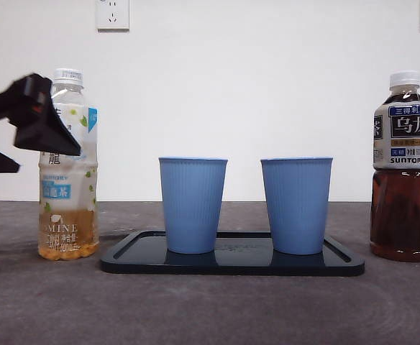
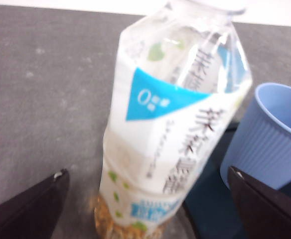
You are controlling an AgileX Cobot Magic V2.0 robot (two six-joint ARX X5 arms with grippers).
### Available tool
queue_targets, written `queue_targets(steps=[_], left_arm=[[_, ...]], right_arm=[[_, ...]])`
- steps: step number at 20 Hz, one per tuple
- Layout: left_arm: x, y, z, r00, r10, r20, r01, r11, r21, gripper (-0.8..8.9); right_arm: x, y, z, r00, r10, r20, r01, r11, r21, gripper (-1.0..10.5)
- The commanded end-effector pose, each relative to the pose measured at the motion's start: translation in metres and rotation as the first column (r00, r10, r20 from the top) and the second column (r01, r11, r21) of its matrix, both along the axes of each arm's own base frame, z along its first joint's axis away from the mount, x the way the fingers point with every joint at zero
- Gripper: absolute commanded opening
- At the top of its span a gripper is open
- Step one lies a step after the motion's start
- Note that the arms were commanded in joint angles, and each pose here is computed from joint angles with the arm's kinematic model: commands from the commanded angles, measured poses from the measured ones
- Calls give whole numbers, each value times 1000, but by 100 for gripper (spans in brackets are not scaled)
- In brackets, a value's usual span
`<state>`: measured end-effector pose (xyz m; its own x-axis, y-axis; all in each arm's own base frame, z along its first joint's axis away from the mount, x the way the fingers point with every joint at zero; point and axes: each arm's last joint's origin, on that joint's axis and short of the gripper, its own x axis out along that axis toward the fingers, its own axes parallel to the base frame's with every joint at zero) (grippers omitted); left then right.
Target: Pour the drink into the cup
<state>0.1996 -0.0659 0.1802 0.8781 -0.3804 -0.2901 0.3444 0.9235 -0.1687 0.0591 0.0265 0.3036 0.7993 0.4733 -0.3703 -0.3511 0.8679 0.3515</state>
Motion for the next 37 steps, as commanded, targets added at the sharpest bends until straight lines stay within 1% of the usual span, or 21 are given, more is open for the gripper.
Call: queue_targets(steps=[1, 4, 7, 8, 11, 12, 15, 16, 19, 23, 25, 26, 27, 29, 30, 31, 33, 34, 35, 36, 37], left_arm=[[10, -4, -4, 999, -1, 42, 1, 1000, -1, 491], [20, -8, -12, 997, -7, 79, 8, 1000, -3, 491], [28, -13, -16, 988, -48, 147, 37, 996, 83, 485], [29, -15, -18, 985, -60, 164, 43, 994, 104, 467], [33, -18, -21, 979, -69, 192, 49, 993, 107, 458], [34, -18, -20, 979, -70, 193, 50, 993, 107, 433], [36, -19, -18, 978, -69, 198, 49, 993, 104, 266], [37, -19, -18, 977, -69, 200, 49, 993, 104, 237], [36, -21, -17, 977, -73, 200, 54, 994, 99, 238], [31, -25, -8, 970, -91, 225, 71, 993, 95, 238], [28, -28, 0, 979, -62, 196, 38, 992, 124, 238], [28, -32, 8, 984, -61, 170, 32, 985, 171, 238], [27, -36, 16, 987, -66, 148, 33, 975, 219, 238], [27, -46, 37, 993, -62, 97, 26, 941, 336, 238], [28, -52, 49, 995, -53, 82, 16, 916, 401, 238], [28, -55, 56, 998, -37, 52, 8, 885, 466, 238], [27, -63, 69, 999, -21, 25, 2, 814, 581, 238], [25, -68, 74, 999, -26, 22, 6, 769, 640, 238], [23, -71, 77, 999, -31, 26, 4, 733, 680, 238], [22, -75, 80, 999, -34, 39, -4, 690, 724, 238], [20, -78, 81, 998, -34, 48, -14, 658, 753, 239]], right_arm=[[-1, 0, 5, 999, 13, 34, -12, 1000, -19, 493], [0, -1, 5, 999, -22, 43, 24, 999, -39, 493], [0, -1, 5, 999, -28, 45, 30, 999, -43, 493], [0, -1, 5, 999, -28, 45, 30, 999, -43, 493], [0, -1, 5, 999, -28, 45, 30, 999, -43, 493], [0, -1, 5, 999, -28, 45, 30, 999, -43, 493], [0, -1, 5, 999, -28, 45, 30, 999, -43, 493], [0, -1, 5, 999, -28, 45, 30, 999, -43, 493], [0, -1, 5, 999, -28, 45, 30, 999, -43, 493], [0, -1, 5, 999, -27, 47, 29, 999, -46, 493], [0, -1, 5, 999, -27, 47, 29, 999, -45, 493], [0, -1, 5, 999, -26, 47, 29, 999, -46, 493], [0, -1, 5, 999, -27, 46, 29, 999, -45, 493], [0, -1, 5, 999, -26, 46, 29, 999, -45, 493], [0, -1, 5, 999, -26, 46, 28, 999, -45, 493], [0, -1, 5, 999, -27, 46, 29, 999, -45, 493], [0, -1, 5, 999, -26, 46, 28, 999, -45, 493], [0, -1, 5, 999, -27, 46, 29, 999, -46, 493], [0, -1, 5, 999, -26, 47, 28, 999, -46, 493], [0, -1, 5, 999, -26, 46, 28, 999, -46, 493], [0, -1, 5, 999, -26, 46, 28, 999, -46, 493]])
